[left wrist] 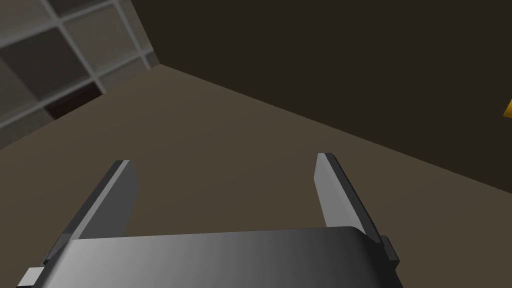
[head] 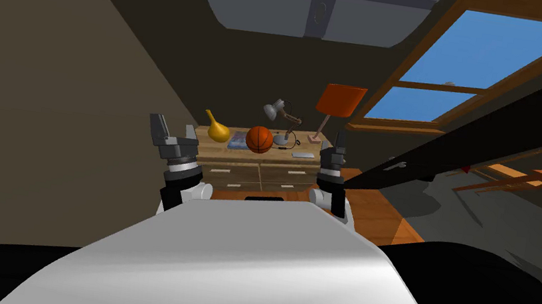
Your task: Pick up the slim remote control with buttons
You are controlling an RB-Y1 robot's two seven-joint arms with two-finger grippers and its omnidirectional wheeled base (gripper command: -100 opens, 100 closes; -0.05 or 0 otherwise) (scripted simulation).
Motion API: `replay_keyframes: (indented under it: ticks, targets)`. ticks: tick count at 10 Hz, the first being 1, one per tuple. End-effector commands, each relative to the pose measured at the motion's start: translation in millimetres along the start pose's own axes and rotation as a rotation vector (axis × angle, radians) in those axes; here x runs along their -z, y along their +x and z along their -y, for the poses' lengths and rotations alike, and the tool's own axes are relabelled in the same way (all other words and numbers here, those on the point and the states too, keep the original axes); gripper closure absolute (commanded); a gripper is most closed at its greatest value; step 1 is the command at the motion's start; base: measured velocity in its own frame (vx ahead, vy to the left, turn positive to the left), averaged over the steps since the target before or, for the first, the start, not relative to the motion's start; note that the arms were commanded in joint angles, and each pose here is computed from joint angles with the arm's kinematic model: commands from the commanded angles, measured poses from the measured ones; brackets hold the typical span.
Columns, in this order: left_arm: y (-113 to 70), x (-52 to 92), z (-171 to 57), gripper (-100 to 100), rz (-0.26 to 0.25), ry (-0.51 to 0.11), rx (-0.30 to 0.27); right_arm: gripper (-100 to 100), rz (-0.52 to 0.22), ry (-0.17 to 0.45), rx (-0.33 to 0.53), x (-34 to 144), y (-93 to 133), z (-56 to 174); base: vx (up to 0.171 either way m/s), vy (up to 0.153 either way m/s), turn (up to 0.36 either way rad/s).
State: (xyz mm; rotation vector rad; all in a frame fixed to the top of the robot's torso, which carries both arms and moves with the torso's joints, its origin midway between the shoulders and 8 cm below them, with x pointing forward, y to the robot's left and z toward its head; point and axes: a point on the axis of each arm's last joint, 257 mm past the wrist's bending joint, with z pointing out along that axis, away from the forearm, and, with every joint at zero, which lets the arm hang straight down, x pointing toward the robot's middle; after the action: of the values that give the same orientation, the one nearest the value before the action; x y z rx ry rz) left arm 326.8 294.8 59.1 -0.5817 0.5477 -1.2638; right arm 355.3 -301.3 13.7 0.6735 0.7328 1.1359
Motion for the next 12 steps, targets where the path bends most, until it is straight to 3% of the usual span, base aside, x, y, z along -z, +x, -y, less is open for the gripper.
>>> replay_keyframes:
  ticks: [1,5,9,11,12]
  targets:
    - [0.0,0.0,0.0,0,0.000,0.000,0.000,-100,-0.049,0.007,0.014,4.2,9.5,6.3,-0.103,0.017,0.057]
    - [0.1,-0.1,0.0,0,0.000,0.000,0.000,-100,-0.187,0.045,0.049,24.2,36.4,33.1,-0.196,0.043,0.078]
    - [0.1,-0.1,0.0,0,0.000,0.000,0.000,-100,-0.299,0.077,0.084,42.8,53.4,54.9,-0.124,0.024,0.089]
    - [0.1,-0.1,0.0,0,0.000,0.000,0.000,-100,-0.392,0.120,0.108,66.1,67.0,79.6,-0.107,0.045,0.183]
    - [0.1,-0.1,0.0,0,0.000,0.000,0.000,-100,-0.411,0.122,0.118,67.8,67.5,81.5,-0.091,0.027,0.061]
